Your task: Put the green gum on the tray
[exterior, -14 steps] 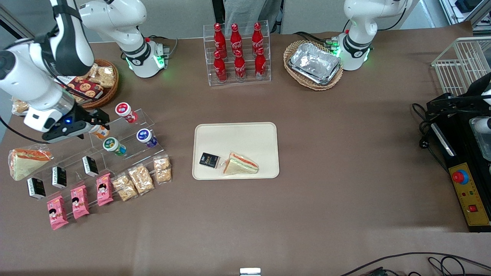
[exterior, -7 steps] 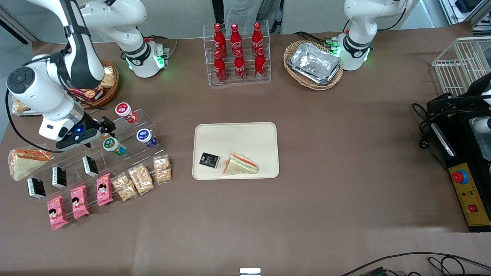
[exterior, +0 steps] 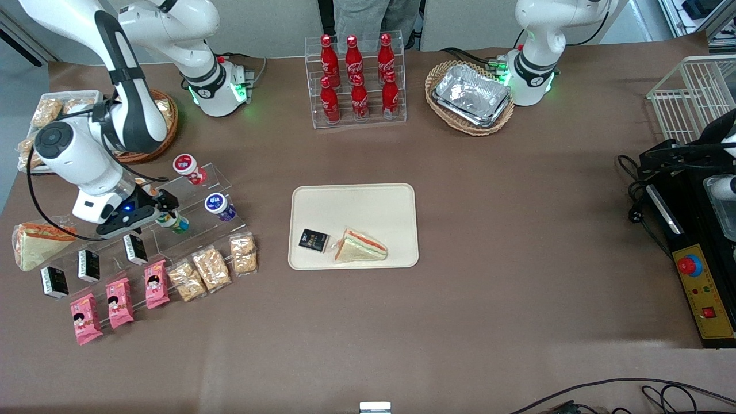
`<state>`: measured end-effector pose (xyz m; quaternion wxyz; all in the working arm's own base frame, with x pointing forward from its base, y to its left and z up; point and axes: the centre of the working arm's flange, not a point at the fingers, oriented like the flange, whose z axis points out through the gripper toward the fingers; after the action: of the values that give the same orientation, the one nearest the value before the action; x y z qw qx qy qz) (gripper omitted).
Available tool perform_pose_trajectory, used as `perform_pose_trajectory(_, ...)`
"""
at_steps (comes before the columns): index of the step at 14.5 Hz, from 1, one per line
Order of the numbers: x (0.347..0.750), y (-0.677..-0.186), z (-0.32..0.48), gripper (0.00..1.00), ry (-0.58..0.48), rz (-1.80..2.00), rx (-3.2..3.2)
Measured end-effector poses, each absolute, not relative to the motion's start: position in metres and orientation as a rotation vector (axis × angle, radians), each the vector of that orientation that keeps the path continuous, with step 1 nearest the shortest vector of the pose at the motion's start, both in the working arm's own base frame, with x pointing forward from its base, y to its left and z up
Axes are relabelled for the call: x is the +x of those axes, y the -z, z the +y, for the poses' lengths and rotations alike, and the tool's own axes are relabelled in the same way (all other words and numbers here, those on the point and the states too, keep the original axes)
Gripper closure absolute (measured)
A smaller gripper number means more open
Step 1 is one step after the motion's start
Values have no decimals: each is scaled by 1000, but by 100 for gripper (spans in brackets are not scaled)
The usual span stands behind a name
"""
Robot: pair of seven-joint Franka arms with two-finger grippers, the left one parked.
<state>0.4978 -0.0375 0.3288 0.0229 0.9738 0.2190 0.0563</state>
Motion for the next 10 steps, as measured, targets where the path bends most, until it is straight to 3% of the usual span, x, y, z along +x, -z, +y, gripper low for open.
perform_pose_trajectory(10, 488, -322, -35, 0, -178, 685, 3016)
